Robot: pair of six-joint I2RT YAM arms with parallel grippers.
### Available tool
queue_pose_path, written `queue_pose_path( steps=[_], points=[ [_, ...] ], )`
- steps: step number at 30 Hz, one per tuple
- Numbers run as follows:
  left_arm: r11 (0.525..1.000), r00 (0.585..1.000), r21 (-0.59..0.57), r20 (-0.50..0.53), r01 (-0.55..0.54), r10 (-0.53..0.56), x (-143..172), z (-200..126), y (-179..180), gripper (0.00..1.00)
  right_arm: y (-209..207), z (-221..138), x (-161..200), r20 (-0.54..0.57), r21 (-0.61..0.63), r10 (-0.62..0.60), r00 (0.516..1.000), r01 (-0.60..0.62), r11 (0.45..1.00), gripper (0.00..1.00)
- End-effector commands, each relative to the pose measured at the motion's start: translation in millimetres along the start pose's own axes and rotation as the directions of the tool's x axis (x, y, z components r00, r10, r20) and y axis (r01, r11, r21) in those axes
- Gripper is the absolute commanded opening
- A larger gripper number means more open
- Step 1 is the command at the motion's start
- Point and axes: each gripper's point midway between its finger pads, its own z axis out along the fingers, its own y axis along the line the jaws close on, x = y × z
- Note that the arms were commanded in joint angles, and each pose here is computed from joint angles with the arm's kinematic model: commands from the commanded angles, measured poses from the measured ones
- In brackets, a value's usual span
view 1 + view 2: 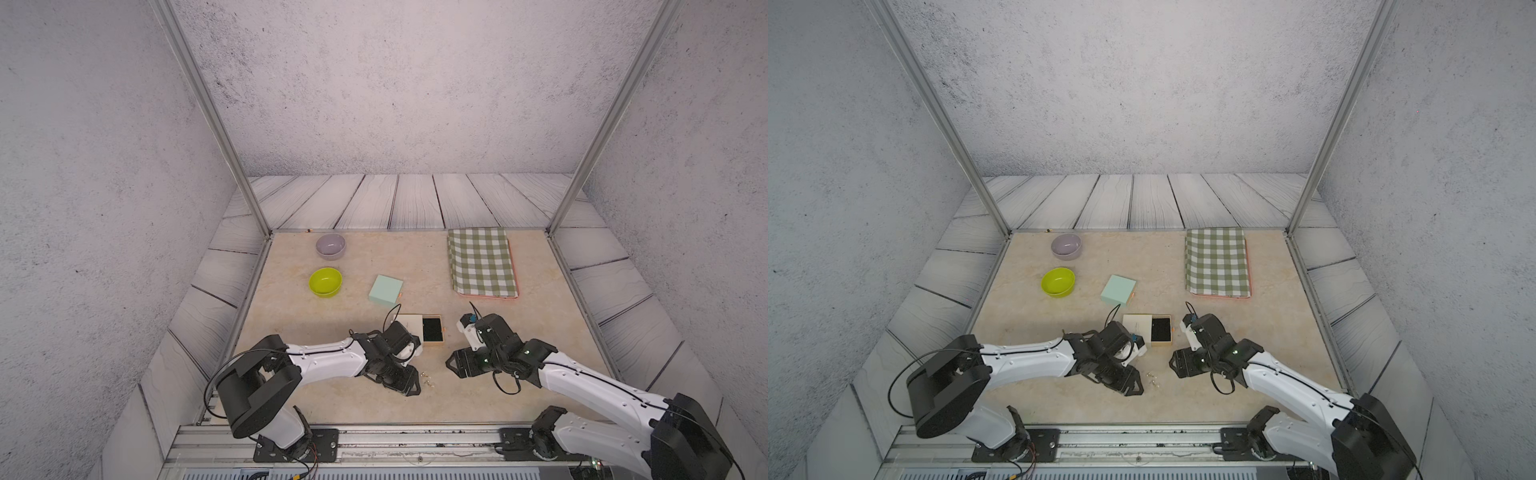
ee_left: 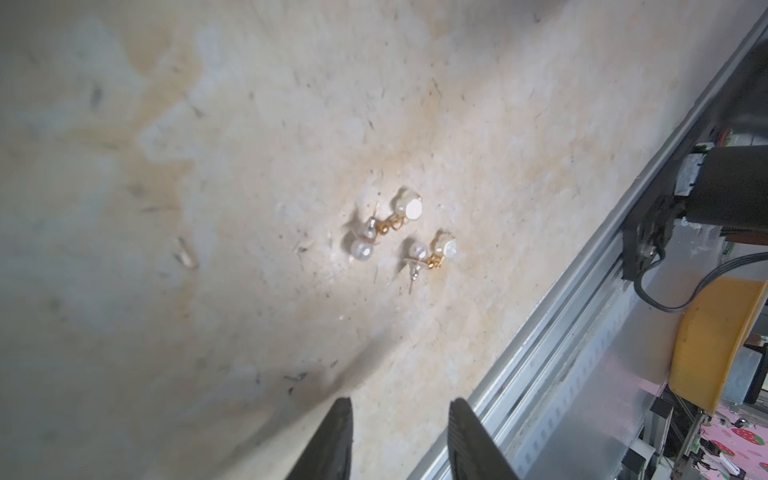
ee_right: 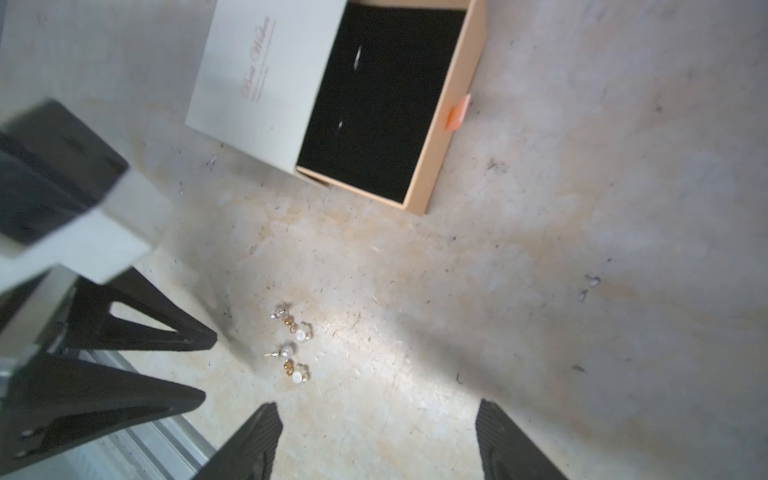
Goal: Place the earrings into the drawer-style jewelry box
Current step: Pick up the earring from the center of the board.
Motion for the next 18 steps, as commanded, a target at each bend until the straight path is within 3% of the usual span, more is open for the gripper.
queue_pose_path(
  steps=[1,12,18],
  points=[
    [1.000,0.999,0.017,0.032,-0.014,0.014,-12.7,3.6,-6.9,0.40,10.5,-0.6,-8.2,0.028,-0.067,0.004,1.000,-0.002,0.998,0.78],
    [1.000,0.999,0.027,0.052,0.006,-0.007,-28.8,25.0,-1.6,0.40,14.9,-2.9,-7.1,0.033,-0.106,-0.012,0.999,0.016,0.994,0.78],
    [1.000,0.999,0.002,0.036,0.022,-0.022,-23.0,24.9,4.8,0.31,10.8,-4.6,-9.1,0.041,-0.093,-0.010,0.999,0.014,0.996,0.78]
  ],
)
